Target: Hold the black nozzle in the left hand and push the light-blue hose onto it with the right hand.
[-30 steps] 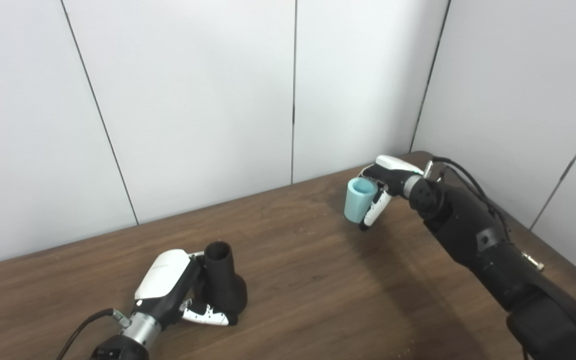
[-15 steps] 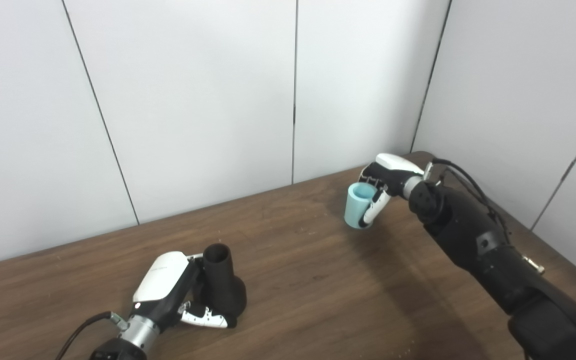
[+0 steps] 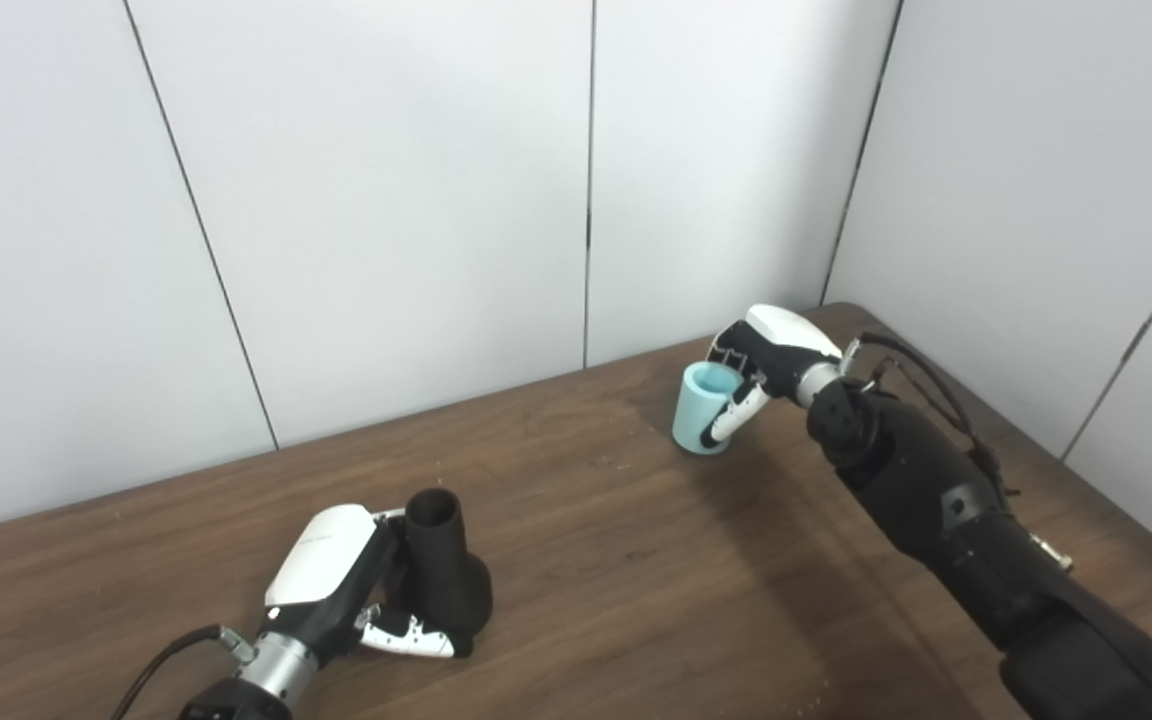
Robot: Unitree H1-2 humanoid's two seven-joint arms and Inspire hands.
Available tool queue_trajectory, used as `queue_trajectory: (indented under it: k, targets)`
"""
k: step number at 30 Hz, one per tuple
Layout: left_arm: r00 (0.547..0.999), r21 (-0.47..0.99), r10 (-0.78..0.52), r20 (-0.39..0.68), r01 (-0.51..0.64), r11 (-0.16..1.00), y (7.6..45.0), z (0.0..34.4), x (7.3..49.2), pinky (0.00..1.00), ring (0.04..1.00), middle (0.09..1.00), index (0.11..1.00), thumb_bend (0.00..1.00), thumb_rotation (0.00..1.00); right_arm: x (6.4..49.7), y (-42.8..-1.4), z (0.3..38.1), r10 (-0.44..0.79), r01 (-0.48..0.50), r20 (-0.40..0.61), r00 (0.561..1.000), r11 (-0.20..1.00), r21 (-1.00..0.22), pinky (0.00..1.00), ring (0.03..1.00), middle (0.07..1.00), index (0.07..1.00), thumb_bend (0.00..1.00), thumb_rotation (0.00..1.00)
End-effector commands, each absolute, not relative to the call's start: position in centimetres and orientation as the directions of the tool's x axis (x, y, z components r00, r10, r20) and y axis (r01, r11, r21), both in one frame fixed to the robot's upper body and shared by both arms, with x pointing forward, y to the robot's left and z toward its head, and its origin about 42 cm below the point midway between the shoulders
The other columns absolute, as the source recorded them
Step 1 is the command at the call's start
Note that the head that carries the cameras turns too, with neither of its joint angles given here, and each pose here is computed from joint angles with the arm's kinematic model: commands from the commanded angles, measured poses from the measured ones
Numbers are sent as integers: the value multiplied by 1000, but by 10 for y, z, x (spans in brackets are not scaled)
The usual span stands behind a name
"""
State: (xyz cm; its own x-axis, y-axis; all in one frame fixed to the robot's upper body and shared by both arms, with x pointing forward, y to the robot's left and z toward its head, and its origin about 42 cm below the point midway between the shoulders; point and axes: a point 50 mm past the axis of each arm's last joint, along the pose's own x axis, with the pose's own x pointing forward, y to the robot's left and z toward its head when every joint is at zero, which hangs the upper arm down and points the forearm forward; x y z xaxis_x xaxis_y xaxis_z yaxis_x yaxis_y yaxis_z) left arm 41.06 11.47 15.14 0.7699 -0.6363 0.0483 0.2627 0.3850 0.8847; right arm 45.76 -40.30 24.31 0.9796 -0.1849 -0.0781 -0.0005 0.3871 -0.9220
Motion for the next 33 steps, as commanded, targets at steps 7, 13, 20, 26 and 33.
queue_trajectory:
  k: [7, 13, 20, 26, 33]
  targets:
    - [763, 858, -549, -341, 492, 150, 159, 76, 378, 508, 502, 480, 486, 525, 0, 467, -387, 301, -103, 152, 121, 987, 387, -909, 446, 490, 498, 470, 528, 0]
    - [759, 859, -555, -339, 490, 145, 150, 79, 378, 527, 502, 484, 484, 525, 0, 467, -335, 351, 55, 111, 146, 988, 413, -904, 429, 472, 494, 473, 528, 0]
    - [755, 862, -560, -341, 489, 135, 141, 83, 379, 530, 511, 487, 481, 525, 0, 461, -291, 406, 236, 3, 84, 968, 326, -945, 406, 452, 493, 479, 520, 0]
    - [757, 860, -559, -339, 490, 143, 130, 85, 377, 529, 513, 488, 482, 525, 0, 456, -267, 432, 332, -59, 38, 942, 277, -959, 390, 454, 482, 482, 520, 0]
    - [767, 865, -543, -340, 482, 139, 117, 90, 376, 505, 506, 487, 482, 525, 0, 442, -237, 450, 440, -97, 12, 898, 224, -970, 377, 450, 483, 484, 520, 0]
